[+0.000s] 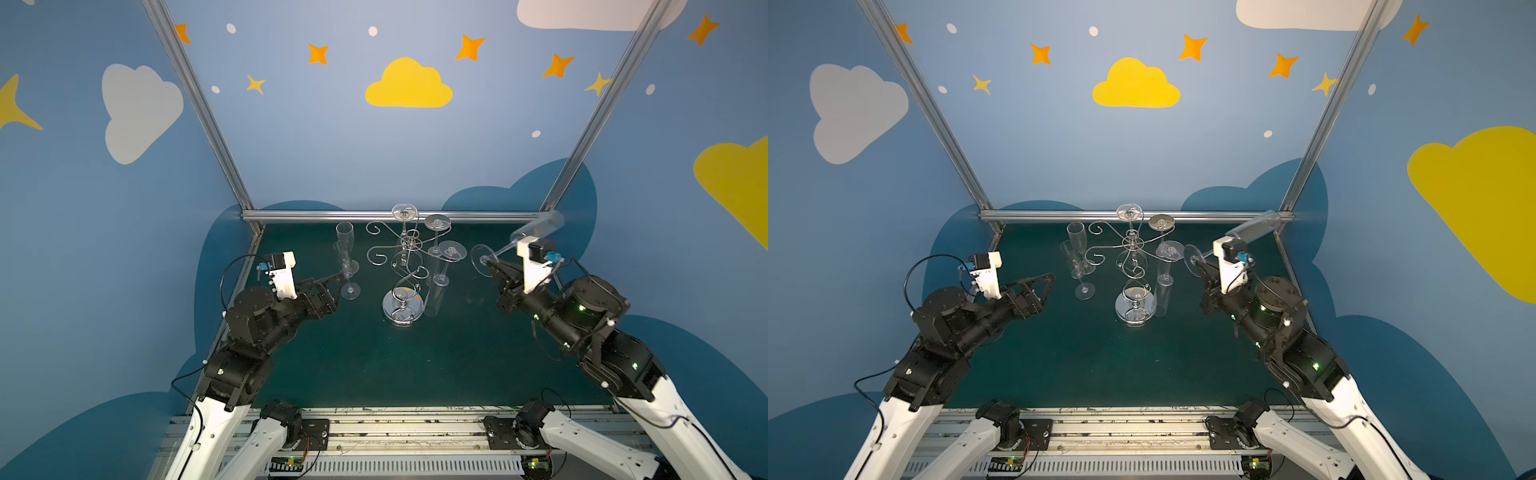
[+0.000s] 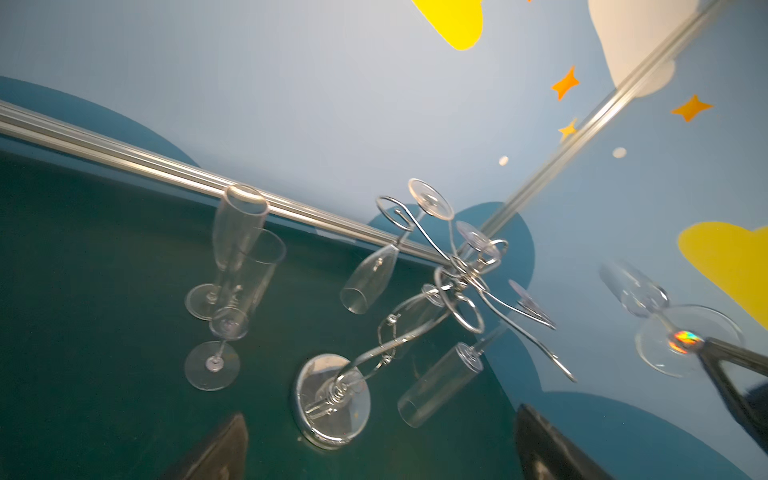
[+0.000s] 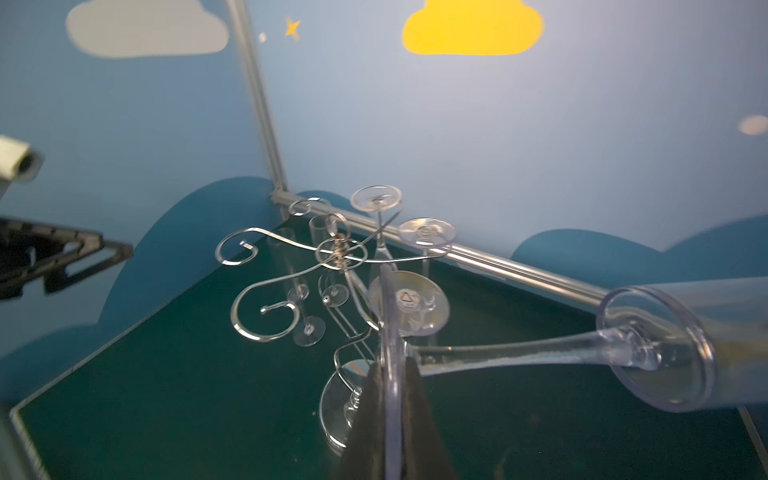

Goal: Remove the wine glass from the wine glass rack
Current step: 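Swing the flute upright with the right gripper while the left gripper reaches in, then close the left gripper on the flute bowl while the right gripper opens and withdraws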

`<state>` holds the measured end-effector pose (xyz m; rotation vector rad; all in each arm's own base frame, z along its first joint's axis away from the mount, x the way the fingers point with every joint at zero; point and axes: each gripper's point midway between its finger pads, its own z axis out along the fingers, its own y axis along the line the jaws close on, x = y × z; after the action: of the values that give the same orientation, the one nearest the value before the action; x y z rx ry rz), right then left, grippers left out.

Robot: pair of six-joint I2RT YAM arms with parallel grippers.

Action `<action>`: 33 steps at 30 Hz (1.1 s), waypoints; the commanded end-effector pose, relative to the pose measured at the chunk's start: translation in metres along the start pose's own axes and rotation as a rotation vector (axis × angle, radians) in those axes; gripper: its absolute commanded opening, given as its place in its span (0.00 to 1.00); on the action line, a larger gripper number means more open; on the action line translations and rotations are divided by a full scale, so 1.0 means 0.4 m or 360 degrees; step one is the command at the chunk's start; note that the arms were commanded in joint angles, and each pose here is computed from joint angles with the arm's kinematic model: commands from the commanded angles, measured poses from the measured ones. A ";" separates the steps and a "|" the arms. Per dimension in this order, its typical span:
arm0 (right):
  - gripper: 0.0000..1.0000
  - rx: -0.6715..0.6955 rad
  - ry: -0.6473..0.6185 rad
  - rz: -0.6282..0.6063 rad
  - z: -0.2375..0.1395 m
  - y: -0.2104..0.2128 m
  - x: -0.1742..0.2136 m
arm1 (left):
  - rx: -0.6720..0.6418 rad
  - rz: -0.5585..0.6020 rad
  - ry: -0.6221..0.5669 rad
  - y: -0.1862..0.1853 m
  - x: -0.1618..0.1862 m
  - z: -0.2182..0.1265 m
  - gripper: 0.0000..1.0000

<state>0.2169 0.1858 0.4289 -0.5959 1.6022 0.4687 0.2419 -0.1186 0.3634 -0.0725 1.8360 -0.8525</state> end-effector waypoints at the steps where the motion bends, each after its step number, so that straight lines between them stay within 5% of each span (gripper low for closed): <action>1: 0.00 -0.0408 -0.0048 -0.0484 0.005 0.130 -0.019 | 0.0329 0.0045 0.0120 -0.108 0.003 -0.013 0.98; 12: 0.00 -0.0835 -0.0143 -0.1129 0.018 0.341 0.056 | 0.0996 0.0133 0.0228 -0.284 0.033 -0.017 0.96; 23: 0.00 -0.0798 -0.0310 -0.1529 0.043 0.457 0.081 | 0.1210 0.0200 0.0405 -0.380 0.105 0.003 0.92; 33: 0.00 -0.0643 -0.0383 -0.1694 0.067 0.471 0.072 | 0.1262 0.0185 0.0419 -0.407 0.126 0.010 0.69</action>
<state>0.1124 0.3436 0.3723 -1.5790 0.8171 0.1026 0.1727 -0.2634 0.4047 0.6511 1.6466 -1.4960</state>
